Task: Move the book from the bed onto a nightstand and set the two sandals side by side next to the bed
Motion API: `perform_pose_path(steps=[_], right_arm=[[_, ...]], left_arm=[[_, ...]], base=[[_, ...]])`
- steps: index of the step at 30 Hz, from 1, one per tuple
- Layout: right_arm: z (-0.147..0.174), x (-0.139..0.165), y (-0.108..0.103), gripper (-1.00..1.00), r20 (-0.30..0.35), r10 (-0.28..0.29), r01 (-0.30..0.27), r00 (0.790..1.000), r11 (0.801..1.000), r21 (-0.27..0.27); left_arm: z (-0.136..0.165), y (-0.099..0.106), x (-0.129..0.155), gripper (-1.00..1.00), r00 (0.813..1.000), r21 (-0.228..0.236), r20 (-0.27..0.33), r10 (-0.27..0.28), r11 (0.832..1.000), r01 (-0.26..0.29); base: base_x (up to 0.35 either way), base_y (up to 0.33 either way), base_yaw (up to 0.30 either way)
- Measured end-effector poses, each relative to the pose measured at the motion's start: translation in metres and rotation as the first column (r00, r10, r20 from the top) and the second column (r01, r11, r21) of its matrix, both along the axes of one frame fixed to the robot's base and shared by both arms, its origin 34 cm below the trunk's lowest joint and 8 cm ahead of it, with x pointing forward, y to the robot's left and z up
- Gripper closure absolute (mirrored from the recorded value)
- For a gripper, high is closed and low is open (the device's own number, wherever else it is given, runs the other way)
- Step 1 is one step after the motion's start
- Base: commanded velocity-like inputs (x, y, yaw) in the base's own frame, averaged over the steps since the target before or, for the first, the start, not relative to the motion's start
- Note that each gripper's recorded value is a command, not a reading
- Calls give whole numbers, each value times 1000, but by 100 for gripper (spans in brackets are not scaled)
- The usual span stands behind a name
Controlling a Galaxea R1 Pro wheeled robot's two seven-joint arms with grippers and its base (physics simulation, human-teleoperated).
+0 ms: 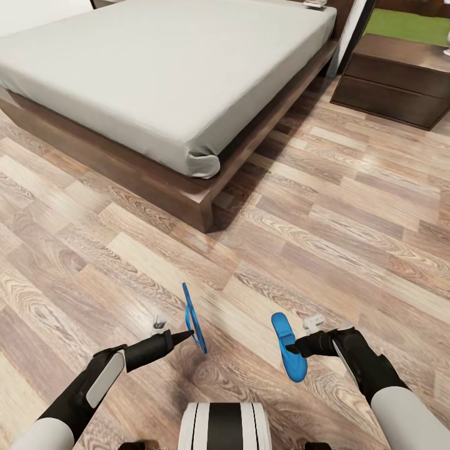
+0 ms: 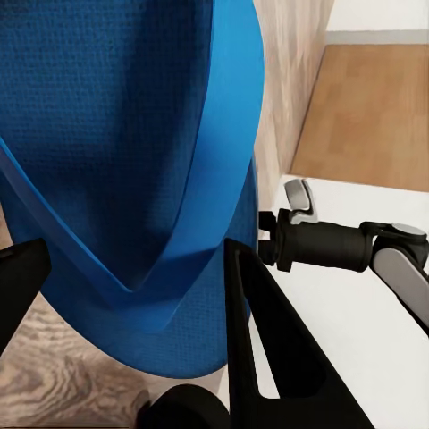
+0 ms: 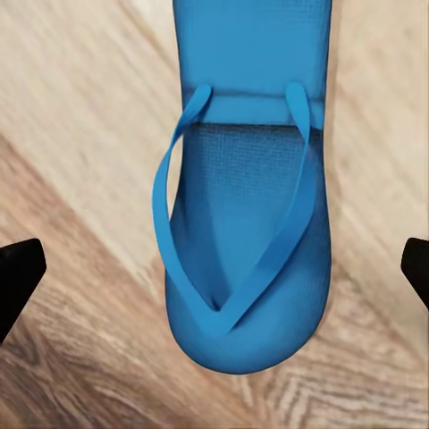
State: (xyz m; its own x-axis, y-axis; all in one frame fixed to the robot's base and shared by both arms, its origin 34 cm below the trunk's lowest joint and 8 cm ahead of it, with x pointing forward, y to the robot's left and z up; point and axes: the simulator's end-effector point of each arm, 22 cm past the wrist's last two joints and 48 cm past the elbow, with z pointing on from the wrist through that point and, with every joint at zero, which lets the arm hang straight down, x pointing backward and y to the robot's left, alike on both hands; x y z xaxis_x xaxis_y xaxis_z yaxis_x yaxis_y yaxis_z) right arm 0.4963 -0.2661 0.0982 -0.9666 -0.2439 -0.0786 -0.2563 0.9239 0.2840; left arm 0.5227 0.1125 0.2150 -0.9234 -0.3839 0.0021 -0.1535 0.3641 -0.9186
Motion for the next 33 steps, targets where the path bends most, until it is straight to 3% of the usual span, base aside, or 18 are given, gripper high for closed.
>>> perform_pose_path(steps=[14, 33], right_arm=[[-24, -23, 0, -100, -57, 0, 0, 998, 1000, 0], [-23, -21, 0, -100, -52, 1, -1, 999, 1000, 1]], left_arm=[[-25, -3, -17, 100, 998, -5, -57, 0, 1000, 0], [-24, -3, -16, 100, 998, -9, -55, 1, 1000, -1]], base=[[0, 0, 0], [0, 0, 0]])
